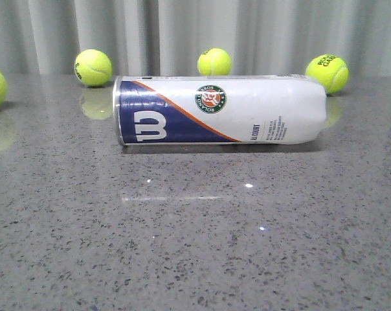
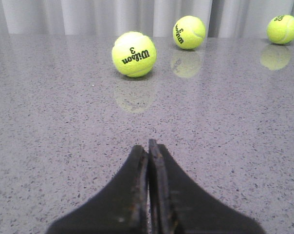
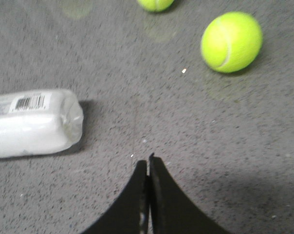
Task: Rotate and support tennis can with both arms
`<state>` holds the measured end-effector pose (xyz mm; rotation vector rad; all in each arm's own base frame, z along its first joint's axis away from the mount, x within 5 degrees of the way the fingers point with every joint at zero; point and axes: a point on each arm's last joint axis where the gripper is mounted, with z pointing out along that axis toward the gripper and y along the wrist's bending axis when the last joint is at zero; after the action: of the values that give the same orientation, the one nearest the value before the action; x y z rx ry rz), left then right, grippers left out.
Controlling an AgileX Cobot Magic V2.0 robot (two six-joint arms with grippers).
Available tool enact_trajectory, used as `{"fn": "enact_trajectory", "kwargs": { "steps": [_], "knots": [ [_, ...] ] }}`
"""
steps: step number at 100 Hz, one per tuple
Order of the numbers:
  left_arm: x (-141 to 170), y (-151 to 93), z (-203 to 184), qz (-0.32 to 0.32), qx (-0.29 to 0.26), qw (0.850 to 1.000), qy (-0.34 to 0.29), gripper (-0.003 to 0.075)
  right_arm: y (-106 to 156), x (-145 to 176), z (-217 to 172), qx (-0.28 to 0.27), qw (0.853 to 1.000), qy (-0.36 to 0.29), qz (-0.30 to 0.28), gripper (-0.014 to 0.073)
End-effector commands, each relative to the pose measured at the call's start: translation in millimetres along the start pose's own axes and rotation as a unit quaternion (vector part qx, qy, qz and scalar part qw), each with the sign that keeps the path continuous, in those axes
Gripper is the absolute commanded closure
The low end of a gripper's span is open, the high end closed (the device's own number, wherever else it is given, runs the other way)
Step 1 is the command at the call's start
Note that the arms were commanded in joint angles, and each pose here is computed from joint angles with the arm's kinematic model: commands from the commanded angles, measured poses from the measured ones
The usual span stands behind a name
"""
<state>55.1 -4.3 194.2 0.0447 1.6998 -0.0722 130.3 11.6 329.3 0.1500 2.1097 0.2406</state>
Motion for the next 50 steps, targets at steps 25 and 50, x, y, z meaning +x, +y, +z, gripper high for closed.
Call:
{"fn": "enact_trajectory", "kwargs": {
  "steps": [25,50],
  "knots": [
    [7,0,1,-0.005,-0.001,0.999,-0.035,0.0741,-9,9,-26,0.012,0.987,-0.159,-0.018,0.0659],
    [5,0,1,-0.005,-0.001,0.999,-0.045,0.0741,-13,28,-42,0.013,0.970,-0.237,-0.043,0.0659]
  ]
}}
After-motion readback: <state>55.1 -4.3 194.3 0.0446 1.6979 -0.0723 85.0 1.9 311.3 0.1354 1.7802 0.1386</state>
